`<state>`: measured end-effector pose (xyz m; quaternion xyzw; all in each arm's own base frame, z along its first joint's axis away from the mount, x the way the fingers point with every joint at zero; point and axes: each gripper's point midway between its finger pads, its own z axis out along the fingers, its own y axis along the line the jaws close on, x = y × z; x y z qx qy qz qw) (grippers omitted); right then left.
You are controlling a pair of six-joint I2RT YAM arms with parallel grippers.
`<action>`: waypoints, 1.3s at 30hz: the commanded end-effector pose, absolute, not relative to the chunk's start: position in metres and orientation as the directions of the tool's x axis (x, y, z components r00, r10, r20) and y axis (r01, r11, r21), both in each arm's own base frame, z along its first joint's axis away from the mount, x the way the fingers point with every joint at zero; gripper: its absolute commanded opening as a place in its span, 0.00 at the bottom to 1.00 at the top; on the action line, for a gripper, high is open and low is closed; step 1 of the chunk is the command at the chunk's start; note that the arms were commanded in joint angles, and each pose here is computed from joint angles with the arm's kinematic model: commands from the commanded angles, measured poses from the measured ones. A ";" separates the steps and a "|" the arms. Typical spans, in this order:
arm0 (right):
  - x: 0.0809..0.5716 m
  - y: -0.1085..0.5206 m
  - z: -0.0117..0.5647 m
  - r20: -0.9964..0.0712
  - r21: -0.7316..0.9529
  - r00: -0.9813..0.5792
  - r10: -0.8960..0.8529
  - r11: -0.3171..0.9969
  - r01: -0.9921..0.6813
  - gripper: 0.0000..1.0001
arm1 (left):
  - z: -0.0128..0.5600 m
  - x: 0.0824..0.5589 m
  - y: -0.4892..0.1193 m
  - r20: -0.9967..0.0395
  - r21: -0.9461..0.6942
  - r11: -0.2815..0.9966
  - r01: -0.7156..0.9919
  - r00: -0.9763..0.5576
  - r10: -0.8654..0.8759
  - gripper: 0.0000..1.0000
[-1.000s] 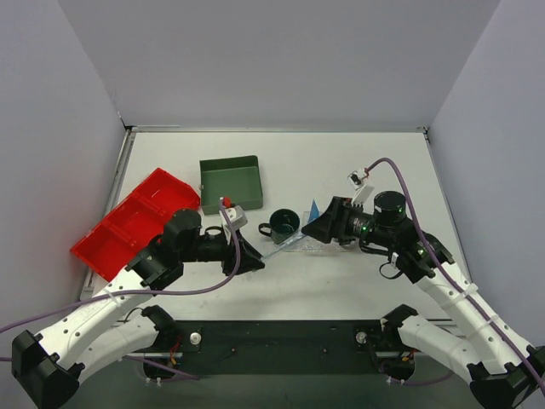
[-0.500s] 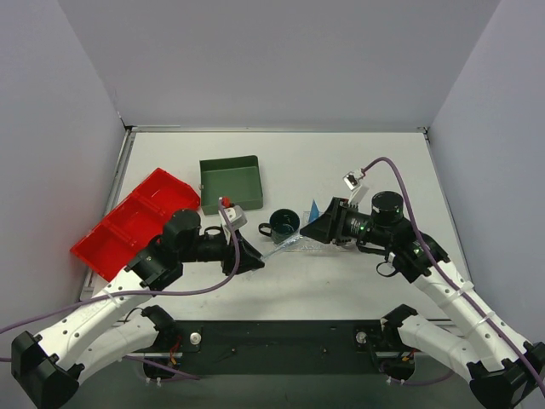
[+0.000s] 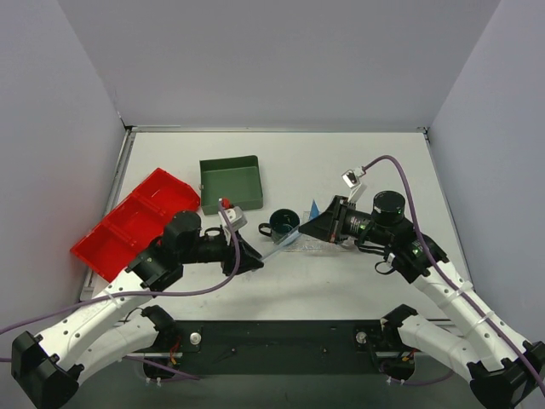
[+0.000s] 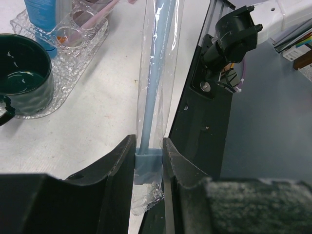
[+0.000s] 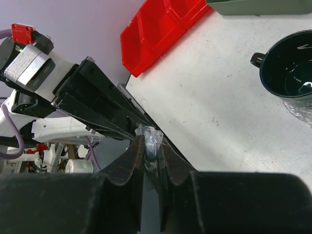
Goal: Prepare toiletry sets of a toothbrush and toothpaste on the tray
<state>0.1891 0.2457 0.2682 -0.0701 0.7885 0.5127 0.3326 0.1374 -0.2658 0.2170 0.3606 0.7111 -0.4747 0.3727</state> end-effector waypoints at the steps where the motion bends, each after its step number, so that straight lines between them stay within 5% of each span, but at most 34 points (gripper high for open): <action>1: 0.197 0.245 0.273 -0.635 0.741 -0.728 0.257 0.468 -0.482 0.00 | 0.241 0.150 -0.264 -0.909 -0.357 0.332 0.873 -0.407 0.092 0.05; 5: 0.203 0.240 0.282 -0.650 0.739 -0.694 0.310 0.470 -0.482 0.00 | 0.248 0.161 -0.259 -0.914 -0.356 0.396 0.846 -0.403 0.039 0.42; 6: 0.205 0.239 0.284 -0.652 0.739 -0.686 0.322 0.469 -0.483 0.00 | 0.249 0.162 -0.259 -0.907 -0.378 0.402 0.834 -0.420 0.019 0.58; 11: 0.206 0.231 0.299 -0.668 0.738 -0.637 0.385 0.455 -0.498 0.00 | 0.267 0.169 -0.259 -0.904 -0.421 0.409 0.810 -0.412 -0.115 0.90; 23: 0.205 0.216 0.336 -0.671 0.738 -0.542 0.507 0.384 -0.555 0.00 | 0.309 0.179 -0.241 -0.718 -0.673 0.334 0.660 -0.473 -0.511 0.96; 32: 0.195 0.220 0.357 -0.627 0.757 -0.559 0.542 0.256 -0.601 0.00 | 0.304 0.173 -0.246 -0.600 -0.780 0.229 0.582 -0.590 -0.540 0.96; 39: 0.195 0.219 0.361 -0.611 0.764 -0.561 0.558 0.230 -0.604 0.00 | 0.310 0.163 -0.260 -0.571 -0.790 0.123 0.600 -0.649 -0.504 0.86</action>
